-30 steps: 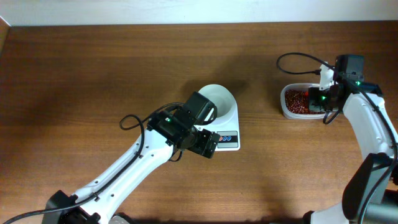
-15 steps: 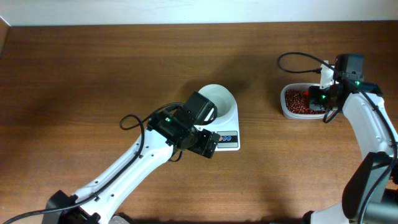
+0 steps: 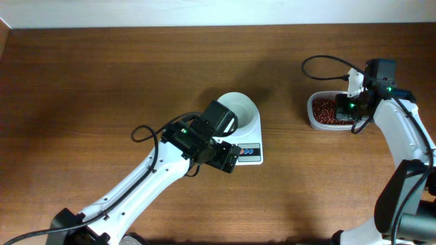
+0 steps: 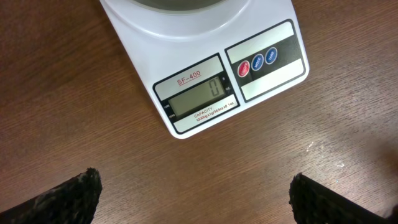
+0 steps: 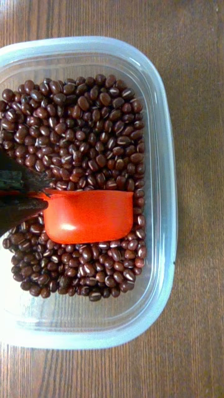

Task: Scoop item into bowl and weigh 50g on scale
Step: 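Dig the red scoop into the red beans with the right gripper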

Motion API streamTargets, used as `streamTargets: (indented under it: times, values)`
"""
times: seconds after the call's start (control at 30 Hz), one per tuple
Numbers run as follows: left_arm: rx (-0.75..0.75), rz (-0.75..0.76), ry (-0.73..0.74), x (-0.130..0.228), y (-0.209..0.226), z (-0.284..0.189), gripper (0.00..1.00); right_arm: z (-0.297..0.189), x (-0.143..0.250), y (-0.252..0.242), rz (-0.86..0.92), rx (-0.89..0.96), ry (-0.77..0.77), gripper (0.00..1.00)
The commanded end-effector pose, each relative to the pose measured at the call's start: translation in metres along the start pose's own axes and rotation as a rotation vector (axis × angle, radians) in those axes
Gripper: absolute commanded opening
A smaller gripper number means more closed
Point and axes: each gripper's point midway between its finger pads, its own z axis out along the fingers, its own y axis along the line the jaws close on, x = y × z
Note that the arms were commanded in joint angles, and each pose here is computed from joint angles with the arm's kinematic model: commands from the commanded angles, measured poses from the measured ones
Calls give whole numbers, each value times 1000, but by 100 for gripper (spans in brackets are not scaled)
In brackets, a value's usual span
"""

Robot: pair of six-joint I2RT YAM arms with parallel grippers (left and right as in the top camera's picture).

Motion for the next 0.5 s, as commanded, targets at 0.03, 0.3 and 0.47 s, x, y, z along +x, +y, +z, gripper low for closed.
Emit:
streamTargets:
  times: [0.03, 0.3, 0.47]
  values:
    - [-6, -1, -11, 1, 1, -3, 99, 12, 5, 5, 45, -34, 30, 4]
    - [-6, -1, -11, 1, 1, -3, 99, 17, 5, 23, 104, -189, 38, 4]
    - [-6, -1, -11, 1, 1, -3, 99, 6, 1, 14, 211, -341, 3, 4]
